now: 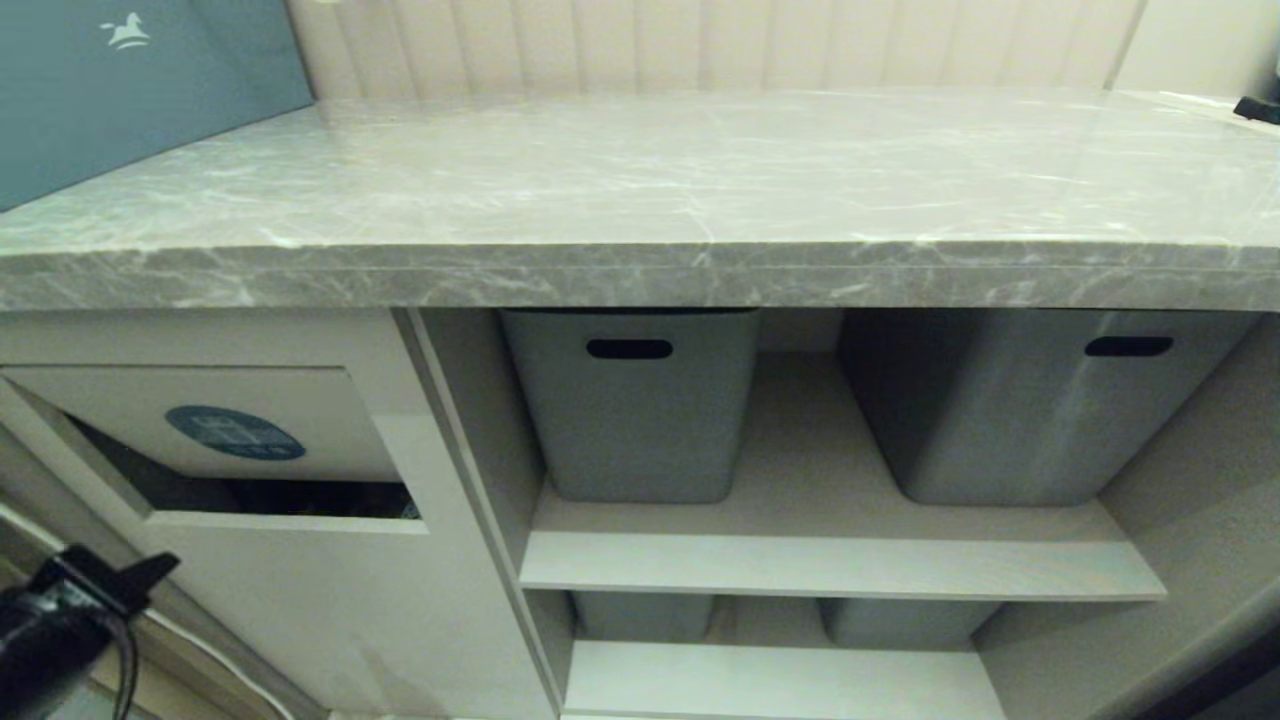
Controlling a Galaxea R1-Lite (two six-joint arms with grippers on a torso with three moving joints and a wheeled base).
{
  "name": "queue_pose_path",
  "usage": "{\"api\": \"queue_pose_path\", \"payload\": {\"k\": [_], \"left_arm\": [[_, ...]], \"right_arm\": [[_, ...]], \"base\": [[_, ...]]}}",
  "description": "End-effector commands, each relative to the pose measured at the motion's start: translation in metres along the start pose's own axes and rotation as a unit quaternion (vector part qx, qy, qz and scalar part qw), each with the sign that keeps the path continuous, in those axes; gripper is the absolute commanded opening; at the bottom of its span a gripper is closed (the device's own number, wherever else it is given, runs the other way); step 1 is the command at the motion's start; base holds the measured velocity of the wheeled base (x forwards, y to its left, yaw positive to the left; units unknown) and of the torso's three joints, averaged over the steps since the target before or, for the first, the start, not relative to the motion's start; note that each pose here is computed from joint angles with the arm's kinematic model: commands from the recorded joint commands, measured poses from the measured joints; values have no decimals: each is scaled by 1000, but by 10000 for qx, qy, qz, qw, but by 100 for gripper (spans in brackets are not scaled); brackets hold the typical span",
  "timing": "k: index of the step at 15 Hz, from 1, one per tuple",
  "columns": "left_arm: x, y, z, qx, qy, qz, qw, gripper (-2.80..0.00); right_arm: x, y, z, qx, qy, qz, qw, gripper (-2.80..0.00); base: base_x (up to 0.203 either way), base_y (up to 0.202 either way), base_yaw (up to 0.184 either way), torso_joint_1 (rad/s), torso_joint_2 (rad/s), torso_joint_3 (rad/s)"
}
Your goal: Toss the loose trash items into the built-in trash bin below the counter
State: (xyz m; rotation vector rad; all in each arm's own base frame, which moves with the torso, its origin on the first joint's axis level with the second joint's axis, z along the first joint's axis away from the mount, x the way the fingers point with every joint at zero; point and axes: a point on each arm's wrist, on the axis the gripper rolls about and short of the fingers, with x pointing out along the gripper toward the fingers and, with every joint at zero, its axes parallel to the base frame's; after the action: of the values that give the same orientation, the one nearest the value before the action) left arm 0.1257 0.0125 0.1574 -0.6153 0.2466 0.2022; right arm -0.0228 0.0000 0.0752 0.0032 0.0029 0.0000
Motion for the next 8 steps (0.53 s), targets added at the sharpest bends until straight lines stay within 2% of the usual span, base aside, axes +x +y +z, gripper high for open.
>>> {"api": "queue_pose_path", "payload": {"k": [1, 2, 3, 4, 8], "left_arm": [[-20, 3, -5, 1756, -239, -206, 9840, -280], [-27, 12, -18, 2310, -96, -193, 9727, -280], [-35, 20, -29, 2657, -60, -230, 9638, -280], [-43, 26, -39, 2862, -48, -301, 9577, -280], [-87, 47, -67, 3195, -328, -496, 9457, -280]], "right_arm": [[0, 0, 0, 7, -14, 0, 10000, -280], [0, 0, 0, 1, 1, 0, 10000, -280], [0, 0, 0, 5, -7, -2, 10000, -280], [0, 0, 0, 5, 0, 0, 10000, -280], [0, 0, 0, -2, -7, -8, 10000, -280]], "base": [[0, 0, 0, 0, 0, 0], [0, 0, 0, 0, 0, 0], [0, 0, 0, 0, 0, 0], [0, 0, 0, 0, 0, 0], [0, 0, 0, 0, 0, 0]]}}
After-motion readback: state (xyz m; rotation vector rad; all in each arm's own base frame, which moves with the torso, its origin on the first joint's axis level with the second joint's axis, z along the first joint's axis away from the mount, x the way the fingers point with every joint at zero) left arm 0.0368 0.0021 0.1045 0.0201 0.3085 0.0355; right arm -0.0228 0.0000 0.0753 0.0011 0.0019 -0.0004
